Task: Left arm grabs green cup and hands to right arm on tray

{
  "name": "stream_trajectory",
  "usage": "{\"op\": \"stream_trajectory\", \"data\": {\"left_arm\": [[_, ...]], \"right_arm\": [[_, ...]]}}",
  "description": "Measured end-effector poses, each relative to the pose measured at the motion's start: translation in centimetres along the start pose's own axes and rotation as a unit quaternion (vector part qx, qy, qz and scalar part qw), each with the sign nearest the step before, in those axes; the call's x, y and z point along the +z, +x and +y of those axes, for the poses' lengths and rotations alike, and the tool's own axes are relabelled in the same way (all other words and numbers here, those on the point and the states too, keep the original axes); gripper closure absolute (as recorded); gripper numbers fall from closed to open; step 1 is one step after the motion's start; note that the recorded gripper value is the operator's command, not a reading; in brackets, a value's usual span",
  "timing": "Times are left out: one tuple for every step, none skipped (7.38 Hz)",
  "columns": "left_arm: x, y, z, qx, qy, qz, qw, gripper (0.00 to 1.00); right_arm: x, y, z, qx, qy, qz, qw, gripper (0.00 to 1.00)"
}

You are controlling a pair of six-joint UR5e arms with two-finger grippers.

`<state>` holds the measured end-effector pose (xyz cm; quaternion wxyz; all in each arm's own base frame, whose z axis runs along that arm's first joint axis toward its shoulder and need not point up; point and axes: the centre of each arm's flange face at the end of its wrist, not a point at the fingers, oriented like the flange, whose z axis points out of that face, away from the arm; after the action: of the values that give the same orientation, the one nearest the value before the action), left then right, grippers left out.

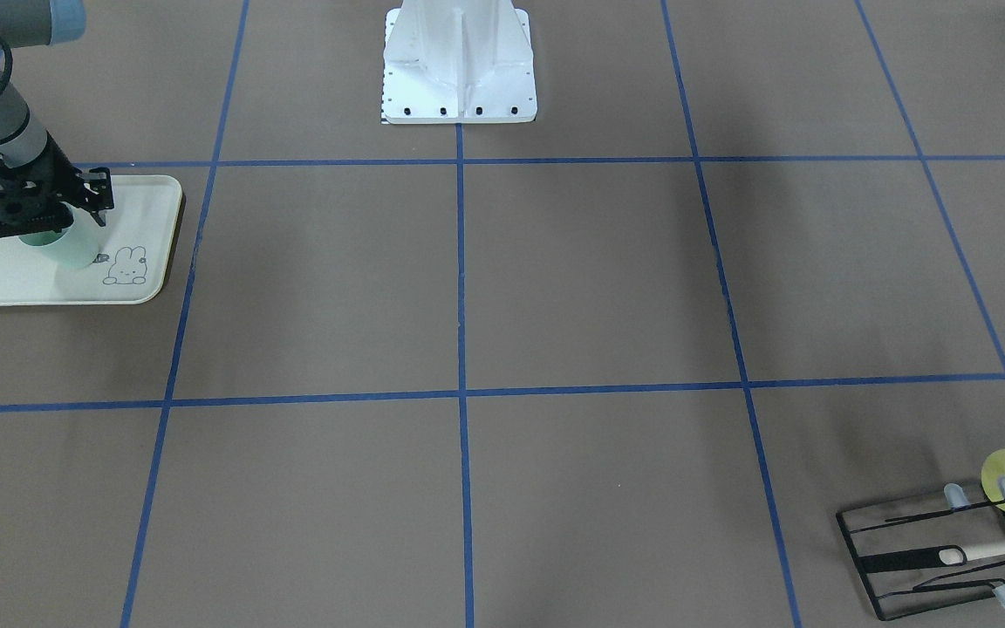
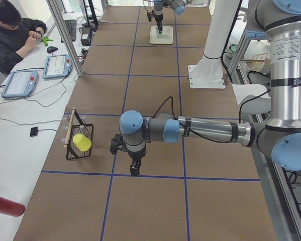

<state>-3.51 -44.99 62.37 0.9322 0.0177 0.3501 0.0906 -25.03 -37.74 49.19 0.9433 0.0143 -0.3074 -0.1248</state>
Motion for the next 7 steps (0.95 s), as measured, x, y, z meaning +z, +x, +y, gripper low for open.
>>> {"op": "stream_trajectory", "data": {"left_arm": [[-0.1,0.0,-0.1,0.0,0.001,0.0,1.0,0.0],[-0.1,0.1,-0.2,0.001,0.001,0.0,1.0,0.0],[-0.1,0.1,-0.2,0.001,0.002,0.0,1.0,0.0],[-0.2,0.1,-0.2,0.002,0.002,0.0,1.0,0.0],[-0.2,0.2,-0.3,0.003,0.003,0.0,1.0,0.0],[-0.2,0.2,-0.3,0.004,0.003,0.0,1.0,0.0],[-0.3,0.2,-0.3,0.004,0.003,0.0,1.0,0.0]], "right_arm": [[-1.4,0.0,-0.2,0.001,0.012,-0.005,0.9999,0.0],[-3.2,0.8,-0.6,0.007,0.029,-0.008,0.9995,0.0],[-4.8,1.7,-1.3,0.007,0.046,-0.01,0.9989,0.0],[-6.4,2.9,-2.4,-0.001,0.061,-0.008,0.9981,0.0],[-7.8,4.8,-3.4,-0.007,0.07,-0.001,0.9975,0.0],[-9.0,7.3,-4.4,-0.012,0.074,0.009,0.9971,0.0],[-9.6,10.8,-5.6,-0.015,0.075,0.013,0.997,0.0]]}}
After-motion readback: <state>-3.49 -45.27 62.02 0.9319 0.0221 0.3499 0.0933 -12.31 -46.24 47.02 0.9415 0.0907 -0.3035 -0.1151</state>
